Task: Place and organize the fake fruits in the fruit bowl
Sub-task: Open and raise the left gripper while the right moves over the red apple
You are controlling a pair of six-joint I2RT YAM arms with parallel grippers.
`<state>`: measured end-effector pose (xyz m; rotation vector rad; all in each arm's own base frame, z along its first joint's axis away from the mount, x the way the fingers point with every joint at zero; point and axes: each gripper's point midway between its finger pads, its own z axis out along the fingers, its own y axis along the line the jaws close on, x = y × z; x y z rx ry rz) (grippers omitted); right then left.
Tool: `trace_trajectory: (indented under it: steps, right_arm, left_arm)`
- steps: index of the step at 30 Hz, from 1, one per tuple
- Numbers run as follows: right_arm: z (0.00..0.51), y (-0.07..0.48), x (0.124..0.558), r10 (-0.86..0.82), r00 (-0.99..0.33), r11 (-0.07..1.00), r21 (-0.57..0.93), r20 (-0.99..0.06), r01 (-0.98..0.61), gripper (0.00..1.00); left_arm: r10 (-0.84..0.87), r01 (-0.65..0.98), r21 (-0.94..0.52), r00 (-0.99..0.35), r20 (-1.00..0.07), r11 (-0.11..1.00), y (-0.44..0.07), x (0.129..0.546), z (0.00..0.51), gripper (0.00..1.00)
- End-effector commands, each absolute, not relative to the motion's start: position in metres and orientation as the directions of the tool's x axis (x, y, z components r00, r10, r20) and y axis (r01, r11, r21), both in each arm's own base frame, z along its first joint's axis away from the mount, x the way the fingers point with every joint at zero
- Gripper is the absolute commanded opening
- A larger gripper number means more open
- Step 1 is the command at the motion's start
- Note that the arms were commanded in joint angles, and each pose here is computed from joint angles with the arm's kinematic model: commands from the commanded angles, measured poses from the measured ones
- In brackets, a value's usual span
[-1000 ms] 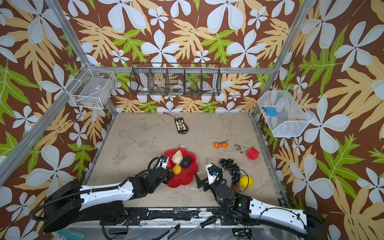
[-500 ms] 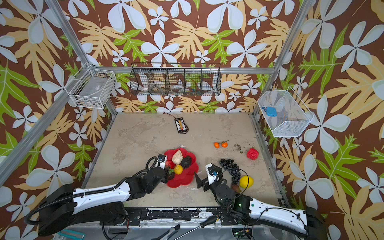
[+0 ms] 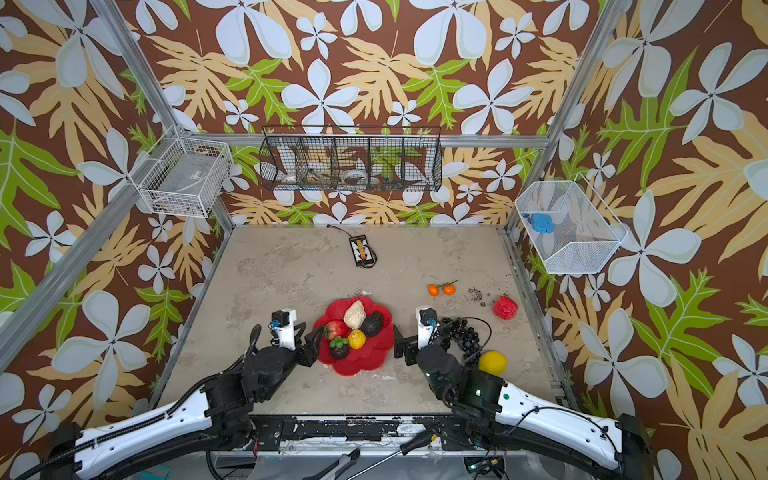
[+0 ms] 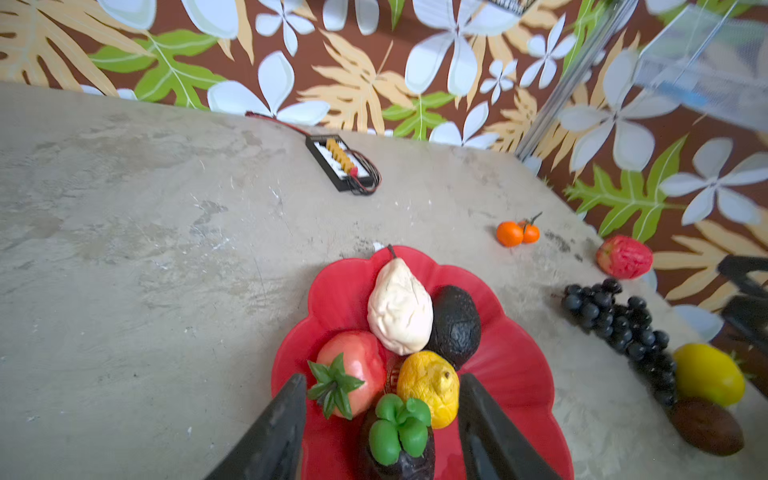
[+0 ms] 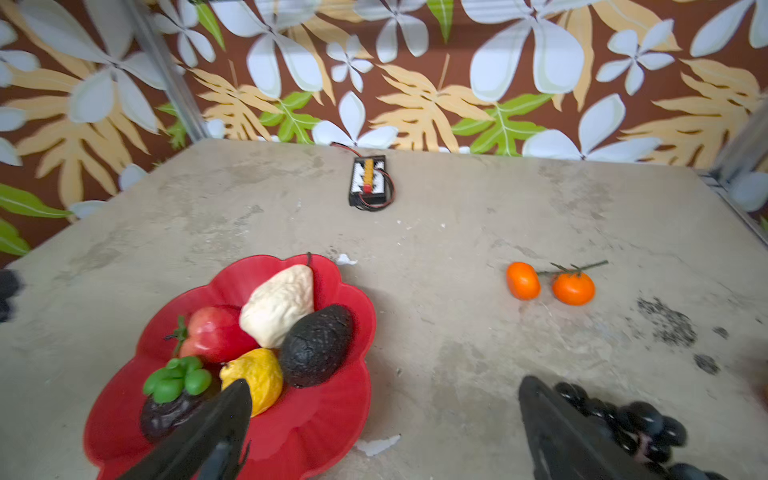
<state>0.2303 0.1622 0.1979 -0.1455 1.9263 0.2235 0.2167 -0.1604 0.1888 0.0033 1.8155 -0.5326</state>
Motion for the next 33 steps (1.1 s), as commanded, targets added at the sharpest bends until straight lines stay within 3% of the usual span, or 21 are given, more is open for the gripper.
trace_trajectory:
  steps: [1,10,21,33]
  right_arm:
    - [0.172,0.14,0.231,-0.023,-0.516,0.992,0.042,-0.856,-0.115,0.99]
    - [0.169,0.07,0.266,0.11,-0.603,0.99,0.033,-0.79,0.138,0.98]
    - [0.135,-0.065,0.295,0.402,-0.471,0.821,0.082,-0.785,0.565,1.0]
    - [0.116,-0.108,0.321,0.372,-0.449,0.723,-0.05,-0.813,0.689,0.99]
  left_arm:
    - [-0.336,0.193,-0.389,-0.258,-0.906,0.901,-0.133,0.215,0.194,0.67]
    - [-0.33,0.239,-0.383,-0.235,-0.914,0.892,-0.122,0.204,0.178,0.73]
    - [-0.315,0.272,-0.373,-0.234,-0.92,0.887,-0.128,0.203,0.175,0.76]
    - [-0.343,0.291,-0.401,-0.23,-0.911,0.869,-0.127,0.2,0.181,0.79]
